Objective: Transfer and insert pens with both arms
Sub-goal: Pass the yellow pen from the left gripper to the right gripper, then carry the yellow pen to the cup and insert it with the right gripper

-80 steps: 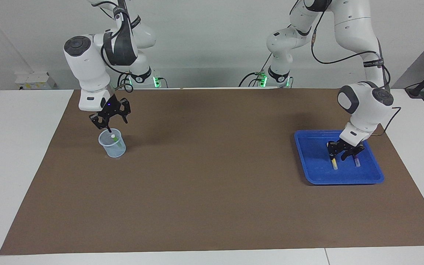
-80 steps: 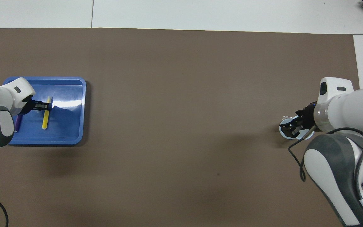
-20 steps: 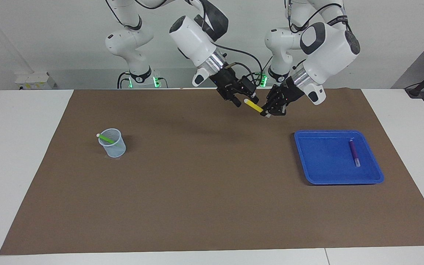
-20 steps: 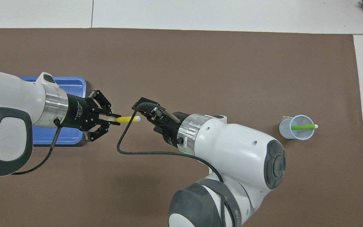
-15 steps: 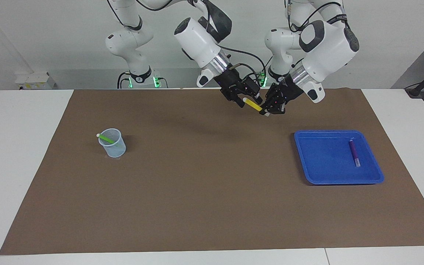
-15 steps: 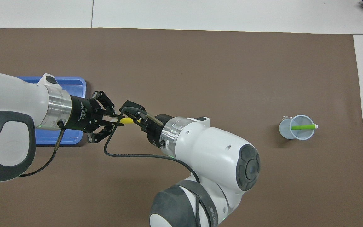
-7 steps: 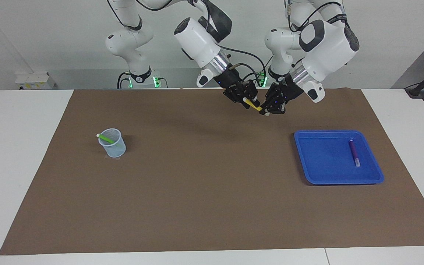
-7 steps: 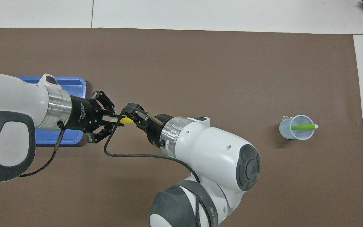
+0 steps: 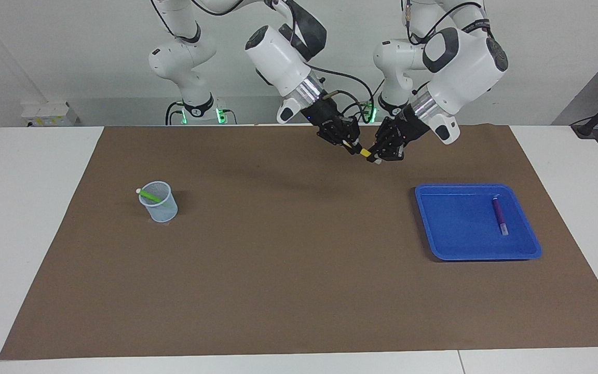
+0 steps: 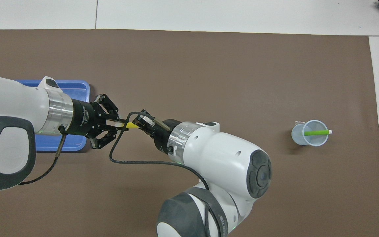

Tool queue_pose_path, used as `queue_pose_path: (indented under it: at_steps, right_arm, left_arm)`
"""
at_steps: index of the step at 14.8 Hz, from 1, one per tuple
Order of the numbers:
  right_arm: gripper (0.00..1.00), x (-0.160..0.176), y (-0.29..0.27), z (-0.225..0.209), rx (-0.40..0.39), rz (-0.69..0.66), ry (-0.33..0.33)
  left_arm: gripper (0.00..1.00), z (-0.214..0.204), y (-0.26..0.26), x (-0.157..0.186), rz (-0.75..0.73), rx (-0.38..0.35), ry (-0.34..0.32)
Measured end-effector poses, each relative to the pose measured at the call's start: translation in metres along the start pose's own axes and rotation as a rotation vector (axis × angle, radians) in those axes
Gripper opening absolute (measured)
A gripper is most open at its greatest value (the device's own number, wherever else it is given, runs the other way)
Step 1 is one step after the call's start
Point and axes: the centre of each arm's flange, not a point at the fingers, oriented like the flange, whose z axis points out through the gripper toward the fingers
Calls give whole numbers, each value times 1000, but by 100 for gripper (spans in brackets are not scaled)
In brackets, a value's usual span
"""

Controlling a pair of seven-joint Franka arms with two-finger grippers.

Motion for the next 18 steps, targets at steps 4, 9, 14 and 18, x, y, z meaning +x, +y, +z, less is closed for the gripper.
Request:
queue_pose_path:
  at_steps: [4, 9, 14, 18]
  right_arm:
    - [18, 0, 0, 0, 0, 0, 0]
    - [18, 6, 7, 3, -61, -58, -42]
    - [18, 73, 29, -24, -179, -263, -137]
    - [18, 127, 58, -75, -343, -446, -232]
  left_arm:
    - [20, 0, 0, -1, 12, -1, 0]
    - [51, -4, -2, -4, 25, -8, 1]
    - [52, -2, -5, -2, 191, 6, 2]
    - [50, -1, -17, 28, 537, 71, 29]
